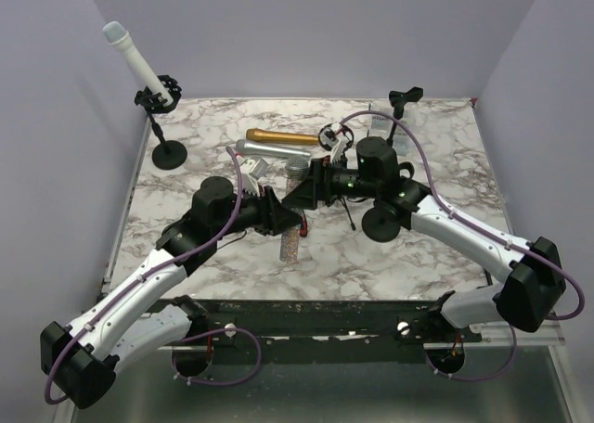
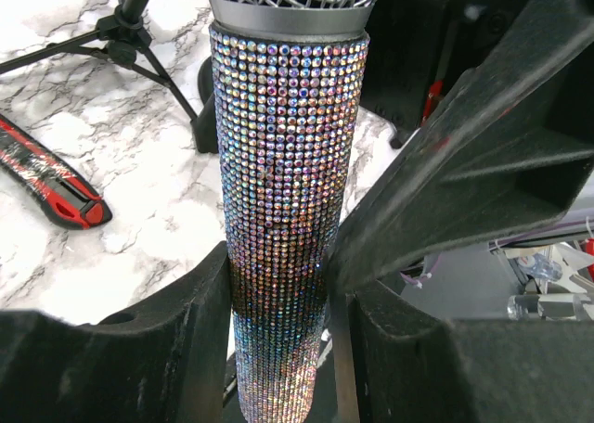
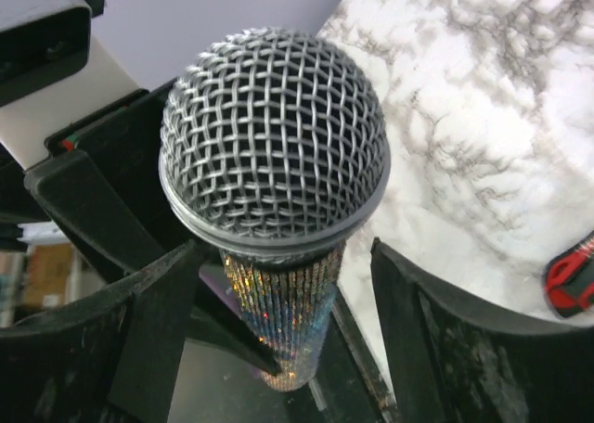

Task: Remove the microphone from the stand

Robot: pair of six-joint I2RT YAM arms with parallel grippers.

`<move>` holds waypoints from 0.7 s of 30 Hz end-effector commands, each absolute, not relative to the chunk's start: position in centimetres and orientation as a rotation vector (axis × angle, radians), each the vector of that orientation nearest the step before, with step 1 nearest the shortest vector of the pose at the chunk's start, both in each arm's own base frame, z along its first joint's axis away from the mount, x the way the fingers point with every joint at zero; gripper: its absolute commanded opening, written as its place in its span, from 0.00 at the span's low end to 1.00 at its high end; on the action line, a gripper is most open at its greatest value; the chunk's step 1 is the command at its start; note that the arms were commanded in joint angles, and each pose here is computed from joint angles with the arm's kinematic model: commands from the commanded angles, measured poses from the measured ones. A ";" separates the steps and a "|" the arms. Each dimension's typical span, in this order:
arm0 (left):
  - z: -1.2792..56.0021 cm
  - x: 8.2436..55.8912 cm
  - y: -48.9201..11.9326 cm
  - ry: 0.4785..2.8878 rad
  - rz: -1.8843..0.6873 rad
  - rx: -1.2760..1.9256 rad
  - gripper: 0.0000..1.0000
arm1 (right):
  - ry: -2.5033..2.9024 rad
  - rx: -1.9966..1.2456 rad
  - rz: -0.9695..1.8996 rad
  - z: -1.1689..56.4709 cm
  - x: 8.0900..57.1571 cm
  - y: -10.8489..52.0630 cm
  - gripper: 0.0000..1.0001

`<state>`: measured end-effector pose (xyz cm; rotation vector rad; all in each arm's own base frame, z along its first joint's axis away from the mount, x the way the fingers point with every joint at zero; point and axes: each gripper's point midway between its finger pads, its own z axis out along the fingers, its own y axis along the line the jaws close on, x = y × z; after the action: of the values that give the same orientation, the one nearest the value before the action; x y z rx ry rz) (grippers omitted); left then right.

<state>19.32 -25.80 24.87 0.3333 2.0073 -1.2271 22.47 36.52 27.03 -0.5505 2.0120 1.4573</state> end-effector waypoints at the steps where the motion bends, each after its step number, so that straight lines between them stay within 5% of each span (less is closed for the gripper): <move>1: 25.1 20.0 -24.7 1.985 -1.175 0.253 0.00 | 1.994 -0.432 1.286 28.5 24.3 34.9 0.84; 5: 23.8 20.6 -23.6 2.052 -1.109 0.130 0.00 | 1.990 -0.287 1.083 29.2 26.4 32.1 1.00; 11: 20.7 23.1 -20.1 2.166 -0.905 -0.256 0.00 | 1.922 -0.169 0.898 30.8 26.8 27.6 1.00; 21: 18.4 31.8 -15.8 1.963 -0.961 -1.025 0.00 | 1.790 -0.112 0.764 34.9 25.9 22.8 1.00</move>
<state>27.50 -17.77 19.41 -0.5704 2.1254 -0.8989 25.93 25.20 34.08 -0.1408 1.8206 0.8732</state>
